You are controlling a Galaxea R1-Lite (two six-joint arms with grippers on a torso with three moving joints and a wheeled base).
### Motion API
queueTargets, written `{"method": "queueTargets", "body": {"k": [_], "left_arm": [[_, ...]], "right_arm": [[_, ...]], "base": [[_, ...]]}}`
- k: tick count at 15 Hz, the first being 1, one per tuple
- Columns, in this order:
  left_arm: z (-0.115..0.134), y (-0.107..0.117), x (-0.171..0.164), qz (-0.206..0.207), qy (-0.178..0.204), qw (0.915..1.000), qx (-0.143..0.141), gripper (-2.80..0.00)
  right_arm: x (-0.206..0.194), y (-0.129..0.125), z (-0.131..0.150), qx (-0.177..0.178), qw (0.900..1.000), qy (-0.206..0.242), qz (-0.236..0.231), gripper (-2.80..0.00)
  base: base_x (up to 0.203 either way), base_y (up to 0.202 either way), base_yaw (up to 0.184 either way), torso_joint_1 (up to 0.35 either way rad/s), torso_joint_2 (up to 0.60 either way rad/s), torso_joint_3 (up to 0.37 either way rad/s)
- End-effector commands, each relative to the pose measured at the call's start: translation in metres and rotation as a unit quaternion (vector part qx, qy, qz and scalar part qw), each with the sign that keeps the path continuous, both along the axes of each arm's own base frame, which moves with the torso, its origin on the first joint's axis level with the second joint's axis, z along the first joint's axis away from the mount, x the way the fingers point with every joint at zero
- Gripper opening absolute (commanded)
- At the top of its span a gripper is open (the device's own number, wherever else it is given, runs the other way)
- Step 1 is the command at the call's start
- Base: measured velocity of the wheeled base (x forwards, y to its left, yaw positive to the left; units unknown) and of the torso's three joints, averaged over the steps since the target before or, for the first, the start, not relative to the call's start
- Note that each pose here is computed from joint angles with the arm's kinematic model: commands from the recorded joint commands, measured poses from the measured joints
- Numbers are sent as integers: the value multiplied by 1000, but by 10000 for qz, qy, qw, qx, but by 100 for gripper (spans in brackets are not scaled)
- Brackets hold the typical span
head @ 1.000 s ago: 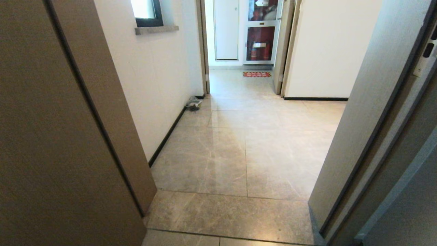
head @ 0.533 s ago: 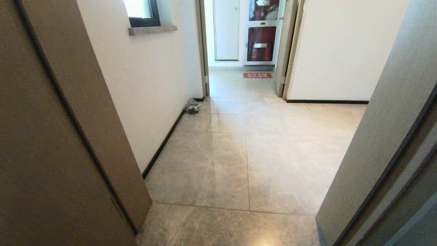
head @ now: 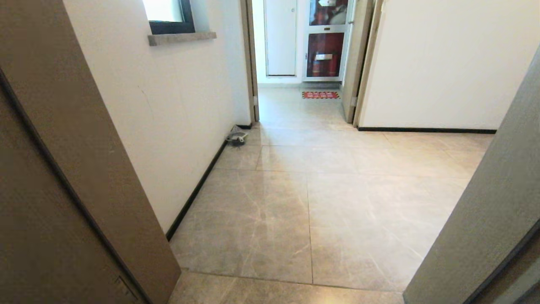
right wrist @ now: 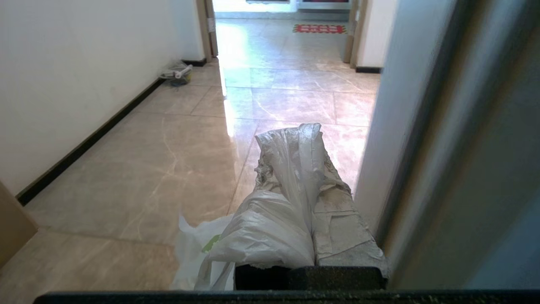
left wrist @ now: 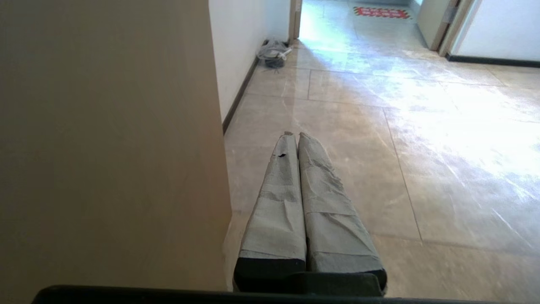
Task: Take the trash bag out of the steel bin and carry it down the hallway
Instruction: Put the trash bag at the door
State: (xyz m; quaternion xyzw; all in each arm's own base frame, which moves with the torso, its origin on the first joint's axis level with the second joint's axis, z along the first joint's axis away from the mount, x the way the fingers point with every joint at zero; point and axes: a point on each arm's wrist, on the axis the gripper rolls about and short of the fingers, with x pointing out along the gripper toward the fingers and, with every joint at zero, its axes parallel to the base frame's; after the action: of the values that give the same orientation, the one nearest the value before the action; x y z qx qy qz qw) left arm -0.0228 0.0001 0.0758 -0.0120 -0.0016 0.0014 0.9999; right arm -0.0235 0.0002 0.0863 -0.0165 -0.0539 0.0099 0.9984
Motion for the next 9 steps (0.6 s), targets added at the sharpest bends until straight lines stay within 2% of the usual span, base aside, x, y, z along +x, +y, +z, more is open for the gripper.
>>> {"method": "queueTargets", "body": {"k": [1,9], "left_arm": [[0,0,0,2,7,10000,-3,-280],[0,0,0,2,7,10000,-3,-280]], "right_arm": [[3,0,-11,-7,9998,186,-1,-280],[3,0,-11,-3,9998,193,0,-280]], "base": [[195,0,-2,-1,2,2],[191,0,1,4,2,2]]}}
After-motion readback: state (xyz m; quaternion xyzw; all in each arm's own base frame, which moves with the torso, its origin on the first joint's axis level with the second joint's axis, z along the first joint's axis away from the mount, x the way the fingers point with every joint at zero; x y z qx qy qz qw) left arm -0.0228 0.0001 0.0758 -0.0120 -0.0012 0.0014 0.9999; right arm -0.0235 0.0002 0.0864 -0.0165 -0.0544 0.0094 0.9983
